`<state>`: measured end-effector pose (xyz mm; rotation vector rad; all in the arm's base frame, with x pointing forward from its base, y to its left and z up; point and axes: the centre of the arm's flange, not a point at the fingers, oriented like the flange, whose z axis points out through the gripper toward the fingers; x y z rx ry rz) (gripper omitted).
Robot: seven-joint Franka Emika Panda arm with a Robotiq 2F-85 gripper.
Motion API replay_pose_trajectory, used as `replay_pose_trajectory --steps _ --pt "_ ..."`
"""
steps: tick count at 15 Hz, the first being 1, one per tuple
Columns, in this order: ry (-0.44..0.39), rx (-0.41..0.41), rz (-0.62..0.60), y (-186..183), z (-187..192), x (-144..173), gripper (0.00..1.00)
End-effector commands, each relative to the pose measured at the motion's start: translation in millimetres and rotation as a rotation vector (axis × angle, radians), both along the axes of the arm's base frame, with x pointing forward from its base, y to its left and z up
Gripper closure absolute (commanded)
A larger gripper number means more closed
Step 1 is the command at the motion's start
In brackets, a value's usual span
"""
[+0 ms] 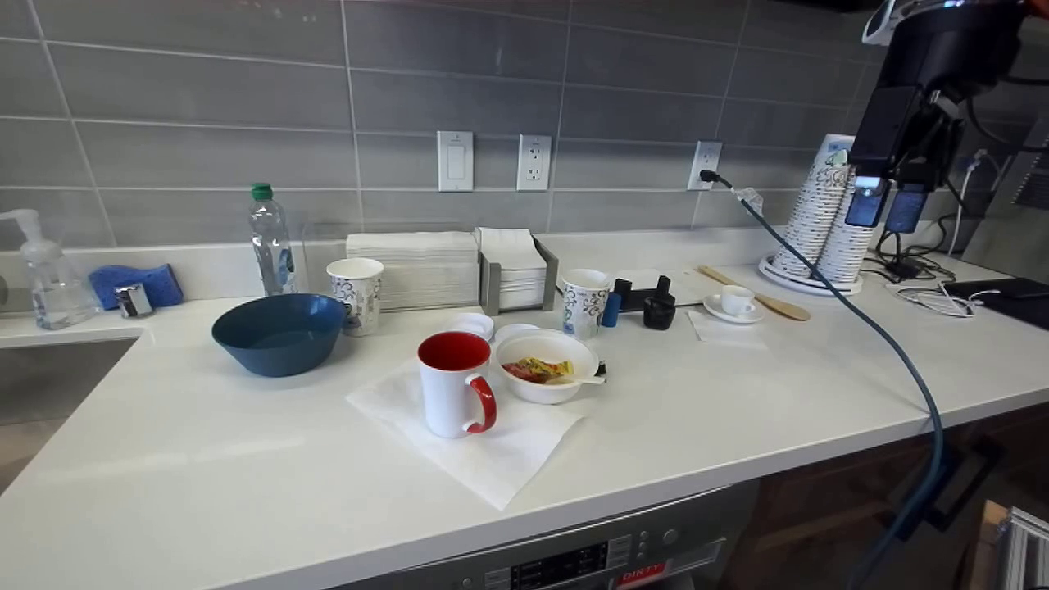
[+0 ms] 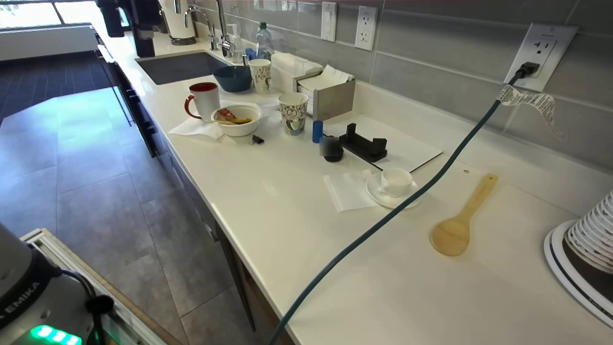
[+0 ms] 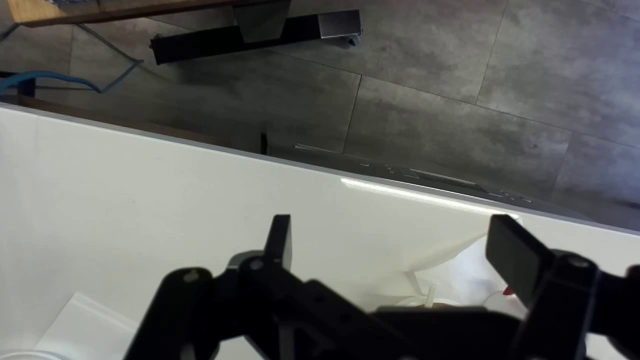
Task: Lift the mug and move it to the right
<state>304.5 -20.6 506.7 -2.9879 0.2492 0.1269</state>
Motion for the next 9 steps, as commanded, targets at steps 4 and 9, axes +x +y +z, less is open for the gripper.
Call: replay_pose_trajectory --steps 4,9 --pt "-0.004 0.009 0.018 5.4 -3.0 3.4 0.00" --pt "-0.008 0.060 0.013 33.0 -22.4 22.8 0.00"
